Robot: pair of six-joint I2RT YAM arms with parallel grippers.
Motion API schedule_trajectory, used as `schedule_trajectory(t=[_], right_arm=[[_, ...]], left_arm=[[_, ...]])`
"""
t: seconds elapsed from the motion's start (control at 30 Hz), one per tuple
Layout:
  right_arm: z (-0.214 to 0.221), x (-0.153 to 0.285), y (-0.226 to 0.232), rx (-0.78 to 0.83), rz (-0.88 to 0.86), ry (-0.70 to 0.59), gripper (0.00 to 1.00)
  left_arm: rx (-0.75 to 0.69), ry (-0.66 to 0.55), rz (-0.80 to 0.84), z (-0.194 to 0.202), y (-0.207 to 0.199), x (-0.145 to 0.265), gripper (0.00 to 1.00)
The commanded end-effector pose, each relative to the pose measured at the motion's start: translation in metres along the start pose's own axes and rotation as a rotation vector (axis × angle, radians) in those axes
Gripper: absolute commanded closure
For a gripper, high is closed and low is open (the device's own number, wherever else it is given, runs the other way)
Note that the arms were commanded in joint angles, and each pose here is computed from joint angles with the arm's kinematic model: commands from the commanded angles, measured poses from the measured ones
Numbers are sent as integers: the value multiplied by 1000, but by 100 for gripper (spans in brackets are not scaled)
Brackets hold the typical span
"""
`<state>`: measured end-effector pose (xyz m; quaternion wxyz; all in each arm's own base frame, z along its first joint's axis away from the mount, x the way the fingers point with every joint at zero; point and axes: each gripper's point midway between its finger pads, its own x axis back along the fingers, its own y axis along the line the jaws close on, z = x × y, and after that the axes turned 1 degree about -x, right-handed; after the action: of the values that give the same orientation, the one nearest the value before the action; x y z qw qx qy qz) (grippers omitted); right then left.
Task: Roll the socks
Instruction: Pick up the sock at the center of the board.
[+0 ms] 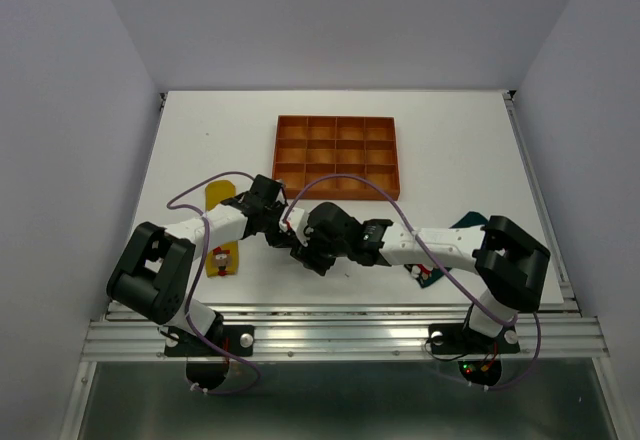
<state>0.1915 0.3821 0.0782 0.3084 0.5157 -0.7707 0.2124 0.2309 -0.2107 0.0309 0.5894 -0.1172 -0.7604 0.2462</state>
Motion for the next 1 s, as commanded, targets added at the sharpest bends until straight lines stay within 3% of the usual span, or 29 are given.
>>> schedule_trajectory(t=[0.0, 0.6, 0.8, 0.97], right_arm=[[-17, -4, -4, 29, 26, -40, 44], [25, -32, -24, 21, 140, 109, 46], [49, -37, -37, 5, 221, 184, 54], [67, -40, -46, 1, 284, 242, 67]], left_arm=[[2, 49, -86, 13, 20, -1, 100], [-4, 64, -61, 14, 14, -1, 100], [-2, 73, -37, 15, 9, 0, 100], [-1, 66, -24, 14, 5, 5, 98]])
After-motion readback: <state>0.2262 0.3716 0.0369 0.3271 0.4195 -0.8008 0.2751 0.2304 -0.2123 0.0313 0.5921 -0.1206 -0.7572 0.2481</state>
